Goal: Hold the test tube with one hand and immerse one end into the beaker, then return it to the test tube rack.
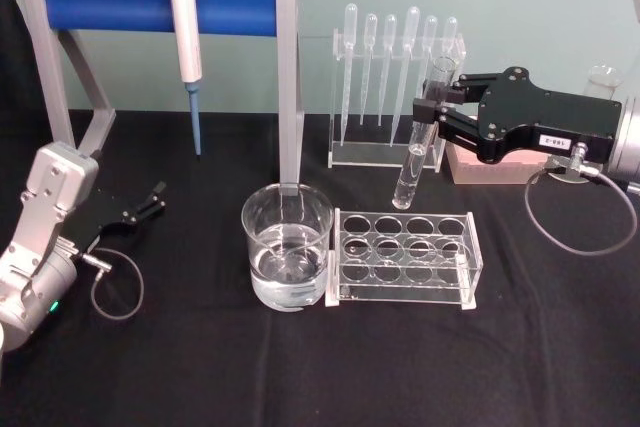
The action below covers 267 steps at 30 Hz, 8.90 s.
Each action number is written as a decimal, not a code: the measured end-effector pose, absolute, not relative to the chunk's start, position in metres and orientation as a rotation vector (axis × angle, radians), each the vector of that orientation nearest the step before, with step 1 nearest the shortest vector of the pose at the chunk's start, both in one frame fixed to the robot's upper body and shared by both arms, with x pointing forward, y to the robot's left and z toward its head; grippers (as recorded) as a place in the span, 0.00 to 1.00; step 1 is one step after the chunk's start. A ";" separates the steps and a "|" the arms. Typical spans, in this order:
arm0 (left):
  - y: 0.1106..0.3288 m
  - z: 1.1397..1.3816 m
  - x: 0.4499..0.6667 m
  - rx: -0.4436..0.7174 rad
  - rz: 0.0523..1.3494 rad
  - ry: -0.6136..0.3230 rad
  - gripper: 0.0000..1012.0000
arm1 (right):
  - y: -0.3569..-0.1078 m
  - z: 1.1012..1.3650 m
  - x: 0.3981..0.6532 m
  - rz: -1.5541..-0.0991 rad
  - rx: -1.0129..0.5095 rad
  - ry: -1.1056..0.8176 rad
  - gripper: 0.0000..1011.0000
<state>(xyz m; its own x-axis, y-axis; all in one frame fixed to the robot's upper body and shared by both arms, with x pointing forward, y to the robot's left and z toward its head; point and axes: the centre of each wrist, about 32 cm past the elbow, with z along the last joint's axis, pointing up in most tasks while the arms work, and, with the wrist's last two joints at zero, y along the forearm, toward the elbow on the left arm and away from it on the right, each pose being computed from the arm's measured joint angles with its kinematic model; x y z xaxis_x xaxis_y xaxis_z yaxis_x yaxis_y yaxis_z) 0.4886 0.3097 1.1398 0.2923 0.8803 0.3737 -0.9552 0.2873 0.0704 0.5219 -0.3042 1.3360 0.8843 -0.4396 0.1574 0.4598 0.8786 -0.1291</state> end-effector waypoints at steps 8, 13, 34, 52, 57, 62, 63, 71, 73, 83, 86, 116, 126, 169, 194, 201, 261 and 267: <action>0.310 1.140 0.489 0.304 1.248 -0.285 0.99 | -0.304 1.336 0.522 -0.470 -0.165 -0.125 0.24; 0.310 1.140 0.489 0.304 1.248 -0.285 0.99 | -0.304 1.336 0.522 -0.470 -0.165 -0.125 0.24; 0.310 1.140 0.489 0.304 1.248 -0.285 0.99 | -0.304 1.336 0.522 -0.470 -0.165 -0.125 0.24; 0.310 1.140 0.489 0.304 1.248 -0.285 0.99 | -0.304 1.336 0.522 -0.470 -0.165 -0.125 0.24; 0.310 1.140 0.489 0.305 1.248 -0.285 0.99 | -0.304 1.336 0.522 -0.470 -0.165 -0.125 0.24; 0.310 1.140 0.489 0.304 1.248 -0.285 0.99 | -0.304 1.336 0.522 -0.470 -0.165 -0.125 0.24; 0.310 1.140 0.489 0.304 1.248 -0.285 0.99 | -0.304 1.336 0.522 -0.470 -0.165 -0.125 0.24; 0.310 1.140 0.489 0.304 1.248 -0.285 0.99 | -0.304 1.336 0.522 -0.470 -0.165 -0.125 0.24; 0.310 1.140 0.489 0.304 1.248 -0.285 0.99 | -0.304 1.336 0.522 -0.470 -0.165 -0.125 0.24; 0.310 1.140 0.489 0.304 1.248 -0.285 0.99 | -0.304 1.336 0.522 -0.470 -0.165 -0.125 0.24; 0.310 1.140 0.489 0.304 1.248 -0.285 0.99 | -0.304 1.336 0.522 -0.470 -0.165 -0.125 0.24; 0.310 1.140 0.489 0.304 1.248 -0.285 0.99 | -0.304 1.336 0.522 -0.470 -0.165 -0.125 0.24; 0.310 1.140 0.489 0.304 1.248 -0.285 0.99 | -0.304 1.336 0.522 -0.470 -0.165 -0.125 0.24; 0.310 1.140 0.489 0.304 1.248 -0.285 0.99 | -0.304 1.336 0.522 -0.470 -0.165 -0.125 0.24; 0.310 1.140 0.489 0.304 1.248 -0.285 0.99 | -0.259 1.355 0.534 -0.365 -0.122 -0.179 0.24; 0.310 1.140 0.489 0.305 1.248 -0.285 0.99 | -0.232 1.350 0.544 -0.322 -0.129 -0.160 0.24; 0.310 1.140 0.489 0.305 1.248 -0.285 0.99 | -0.200 1.239 0.568 -0.343 -0.222 -0.084 0.24; 0.310 1.140 0.489 0.304 1.248 -0.285 0.99 | -0.200 1.235 0.568 -0.347 -0.226 -0.077 0.24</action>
